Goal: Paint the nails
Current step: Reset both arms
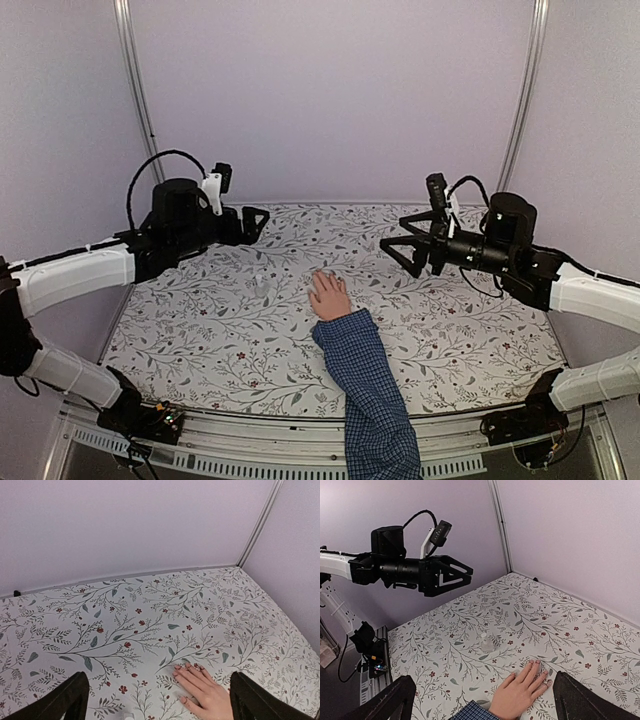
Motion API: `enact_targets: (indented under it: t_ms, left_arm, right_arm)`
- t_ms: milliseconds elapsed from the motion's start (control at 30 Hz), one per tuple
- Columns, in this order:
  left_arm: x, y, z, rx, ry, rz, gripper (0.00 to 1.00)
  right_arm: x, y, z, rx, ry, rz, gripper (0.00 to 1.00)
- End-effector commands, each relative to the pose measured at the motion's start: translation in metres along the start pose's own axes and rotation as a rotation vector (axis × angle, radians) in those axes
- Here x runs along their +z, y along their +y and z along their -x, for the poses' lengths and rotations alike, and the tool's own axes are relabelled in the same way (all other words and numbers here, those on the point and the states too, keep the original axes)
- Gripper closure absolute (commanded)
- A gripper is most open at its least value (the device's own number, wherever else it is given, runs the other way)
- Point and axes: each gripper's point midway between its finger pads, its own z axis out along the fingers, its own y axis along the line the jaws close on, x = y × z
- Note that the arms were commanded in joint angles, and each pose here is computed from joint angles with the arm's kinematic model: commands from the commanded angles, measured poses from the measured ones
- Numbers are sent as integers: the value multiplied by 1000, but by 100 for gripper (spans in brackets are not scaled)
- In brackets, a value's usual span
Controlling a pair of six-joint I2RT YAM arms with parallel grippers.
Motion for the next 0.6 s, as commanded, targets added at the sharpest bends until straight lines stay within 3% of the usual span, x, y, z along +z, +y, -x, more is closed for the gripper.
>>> enact_targets:
  t_ms: [0, 333, 567]
  left_arm:
    - [-27, 0, 7, -9, 12, 43, 0]
    - [-32, -4, -40, 24, 120, 103, 0]
    - [-25, -5, -41, 20, 109, 113, 0]
  right_arm:
    - [-10, -13, -11, 33, -6, -40, 1]
    - [-29, -35, -42, 104, -7, -117, 1]
    - [-30, -40, -51, 119, 3, -128, 1]
